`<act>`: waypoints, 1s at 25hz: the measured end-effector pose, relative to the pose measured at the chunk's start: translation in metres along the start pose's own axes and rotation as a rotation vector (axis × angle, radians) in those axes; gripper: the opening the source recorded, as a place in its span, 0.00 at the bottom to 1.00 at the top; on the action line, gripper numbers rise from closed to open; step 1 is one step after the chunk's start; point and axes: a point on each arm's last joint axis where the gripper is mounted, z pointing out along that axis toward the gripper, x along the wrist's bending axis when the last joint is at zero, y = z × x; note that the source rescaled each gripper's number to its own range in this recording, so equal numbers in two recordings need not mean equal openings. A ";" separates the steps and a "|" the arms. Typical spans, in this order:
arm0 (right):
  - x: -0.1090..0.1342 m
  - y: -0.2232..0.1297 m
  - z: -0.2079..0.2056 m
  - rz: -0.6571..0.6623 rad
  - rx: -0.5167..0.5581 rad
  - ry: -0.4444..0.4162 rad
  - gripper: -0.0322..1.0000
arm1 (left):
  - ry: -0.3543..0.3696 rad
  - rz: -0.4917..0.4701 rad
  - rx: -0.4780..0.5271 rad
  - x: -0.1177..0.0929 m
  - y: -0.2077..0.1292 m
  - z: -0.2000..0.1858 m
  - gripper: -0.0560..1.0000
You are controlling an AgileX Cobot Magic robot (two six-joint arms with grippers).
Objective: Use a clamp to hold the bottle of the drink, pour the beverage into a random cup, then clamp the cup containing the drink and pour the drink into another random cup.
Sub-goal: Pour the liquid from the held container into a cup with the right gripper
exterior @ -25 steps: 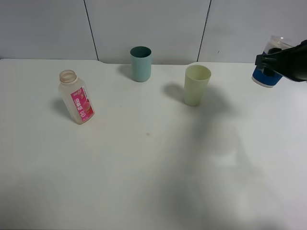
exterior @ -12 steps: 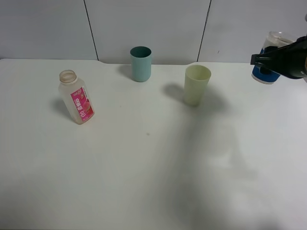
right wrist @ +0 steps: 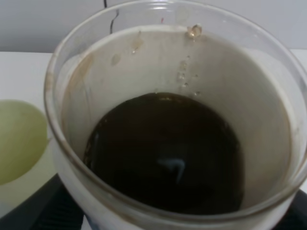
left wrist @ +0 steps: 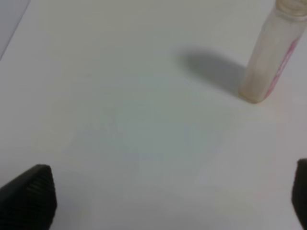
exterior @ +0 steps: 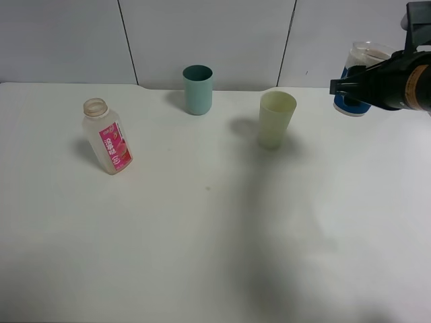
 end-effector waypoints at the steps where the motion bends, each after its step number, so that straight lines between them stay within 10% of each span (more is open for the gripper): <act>1: 0.001 0.002 0.000 0.001 -0.005 0.002 0.03 | 0.000 0.000 0.000 0.000 0.000 0.000 1.00; 9: 0.004 0.047 0.001 -0.009 -0.123 0.001 0.03 | 0.000 0.000 0.000 0.000 0.000 0.000 1.00; 25: 0.017 0.027 0.061 -0.216 0.026 -0.014 0.03 | 0.000 0.000 0.000 0.000 0.000 0.000 1.00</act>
